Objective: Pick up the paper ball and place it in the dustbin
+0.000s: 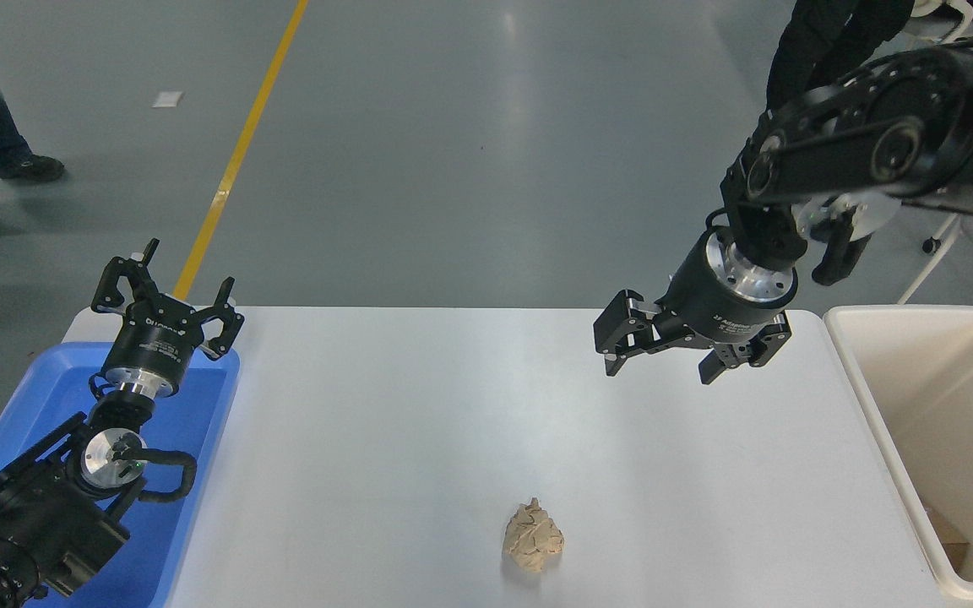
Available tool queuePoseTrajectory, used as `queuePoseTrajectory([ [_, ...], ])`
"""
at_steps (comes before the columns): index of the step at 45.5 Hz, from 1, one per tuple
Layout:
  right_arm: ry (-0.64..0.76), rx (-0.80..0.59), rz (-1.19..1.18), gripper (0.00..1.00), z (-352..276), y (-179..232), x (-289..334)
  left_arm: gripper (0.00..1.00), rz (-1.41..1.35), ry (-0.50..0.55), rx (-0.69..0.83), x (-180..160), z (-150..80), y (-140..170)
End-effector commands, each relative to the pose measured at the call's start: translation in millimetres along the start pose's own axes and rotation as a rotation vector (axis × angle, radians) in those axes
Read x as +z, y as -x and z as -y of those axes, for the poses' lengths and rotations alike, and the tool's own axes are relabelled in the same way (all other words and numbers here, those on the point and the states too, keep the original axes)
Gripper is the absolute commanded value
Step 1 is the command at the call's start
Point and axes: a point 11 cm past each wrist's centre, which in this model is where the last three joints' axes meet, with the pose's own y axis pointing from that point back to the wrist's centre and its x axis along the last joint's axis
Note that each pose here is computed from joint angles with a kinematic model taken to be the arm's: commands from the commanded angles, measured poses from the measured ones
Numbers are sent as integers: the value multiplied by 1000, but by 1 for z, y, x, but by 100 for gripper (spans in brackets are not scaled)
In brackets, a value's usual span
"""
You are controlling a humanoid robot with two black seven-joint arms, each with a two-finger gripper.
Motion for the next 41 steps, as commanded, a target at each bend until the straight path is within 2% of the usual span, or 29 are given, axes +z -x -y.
queuePoseTrajectory([
  [1,-33,7,27,100,70,5,-5,99,1,0,0,0,0,0],
  [12,-85,-28,95,100,113,13,-1,99,0,-1,-1,0,0,0],
  [41,-150,-112,209,100,172,48,5,99,0,0,-1,0,0,0],
])
